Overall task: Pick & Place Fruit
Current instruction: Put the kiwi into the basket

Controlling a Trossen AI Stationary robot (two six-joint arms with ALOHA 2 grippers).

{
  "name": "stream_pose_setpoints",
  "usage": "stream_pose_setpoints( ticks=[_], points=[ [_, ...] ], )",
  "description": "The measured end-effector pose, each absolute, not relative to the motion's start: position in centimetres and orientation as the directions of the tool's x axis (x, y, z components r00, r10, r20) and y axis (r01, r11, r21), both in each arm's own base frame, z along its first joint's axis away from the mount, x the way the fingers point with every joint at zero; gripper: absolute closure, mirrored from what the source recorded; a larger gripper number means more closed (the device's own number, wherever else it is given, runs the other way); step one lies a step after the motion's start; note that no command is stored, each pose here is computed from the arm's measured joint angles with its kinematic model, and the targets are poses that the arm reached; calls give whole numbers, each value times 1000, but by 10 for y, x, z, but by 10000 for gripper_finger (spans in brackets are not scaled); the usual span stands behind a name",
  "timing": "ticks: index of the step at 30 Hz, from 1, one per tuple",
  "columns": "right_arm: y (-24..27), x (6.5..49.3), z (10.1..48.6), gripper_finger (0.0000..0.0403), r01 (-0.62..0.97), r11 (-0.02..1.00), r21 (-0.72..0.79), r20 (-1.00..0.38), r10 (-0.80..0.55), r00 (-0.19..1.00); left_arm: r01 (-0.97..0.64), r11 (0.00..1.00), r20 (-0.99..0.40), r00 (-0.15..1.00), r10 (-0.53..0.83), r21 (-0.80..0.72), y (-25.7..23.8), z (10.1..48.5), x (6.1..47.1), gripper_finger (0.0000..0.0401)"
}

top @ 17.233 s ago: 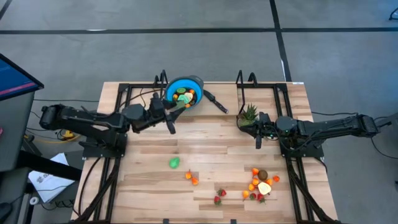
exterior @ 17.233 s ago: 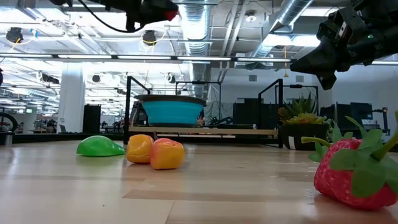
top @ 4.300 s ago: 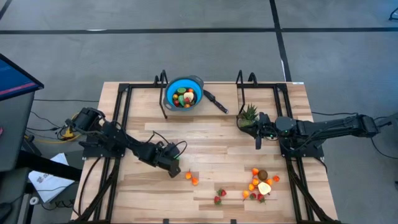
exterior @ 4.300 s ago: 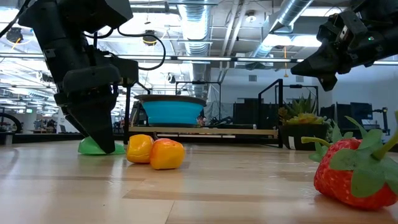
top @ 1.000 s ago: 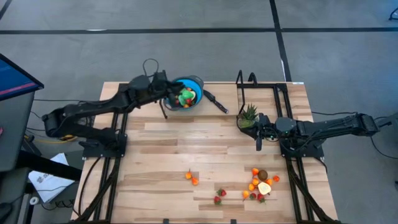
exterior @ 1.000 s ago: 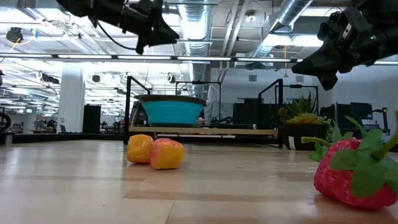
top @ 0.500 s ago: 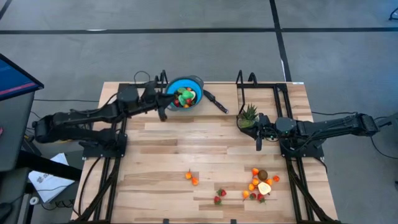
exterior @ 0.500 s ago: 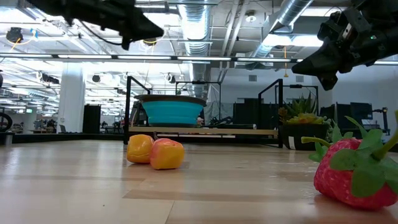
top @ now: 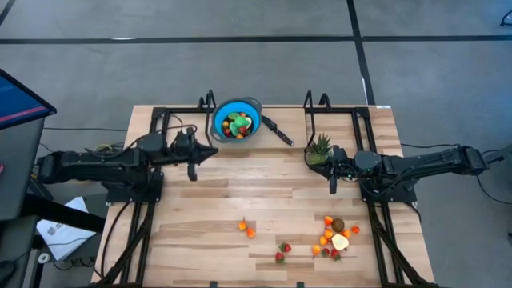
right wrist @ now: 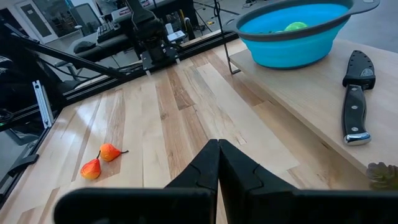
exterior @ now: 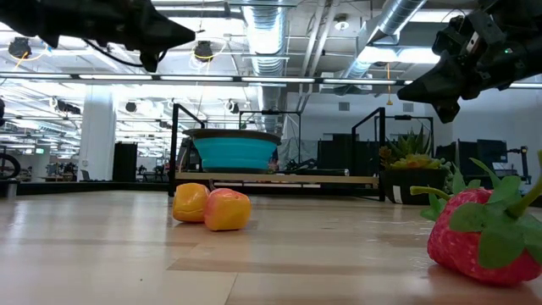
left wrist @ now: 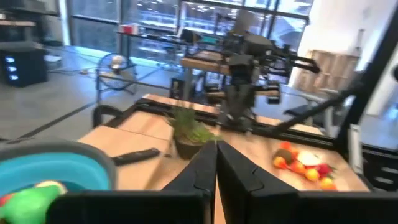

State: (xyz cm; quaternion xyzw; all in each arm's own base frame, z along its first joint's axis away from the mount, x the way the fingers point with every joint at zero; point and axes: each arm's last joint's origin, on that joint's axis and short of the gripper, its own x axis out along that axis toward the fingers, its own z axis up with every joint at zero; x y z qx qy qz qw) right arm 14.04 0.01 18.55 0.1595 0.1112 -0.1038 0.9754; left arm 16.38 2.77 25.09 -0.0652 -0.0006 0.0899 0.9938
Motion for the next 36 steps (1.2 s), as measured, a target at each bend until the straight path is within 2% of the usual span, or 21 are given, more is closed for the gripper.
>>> stream_pose_setpoints(
  ticks=[6,12,22,24,28,33,36],
  points=[
    [0,140,186,401,238,928,288,-250,-167,954,-99,987,35,994,105,-127,16,240,165,396],
    [0,140,186,401,238,928,287,-250,-167,954,-46,997,49,998,49,-60,7,234,165,397],
    [0,140,186,401,238,928,288,-250,-167,954,-44,996,47,998,41,76,5,233,165,393],
    [0,140,186,401,237,927,290,-246,-167,955,-44,997,47,998,41,65,5,233,165,393],
    [0,142,191,401,222,926,305,-196,-167,966,-34,998,60,997,37,-53,5,235,164,393],
    [0,143,199,401,194,925,326,-112,-166,980,111,991,90,990,-105,-72,0,239,160,393],
    [0,143,202,401,185,925,333,-84,-166,982,155,984,128,981,-143,-89,-3,244,157,393]
  ],
)
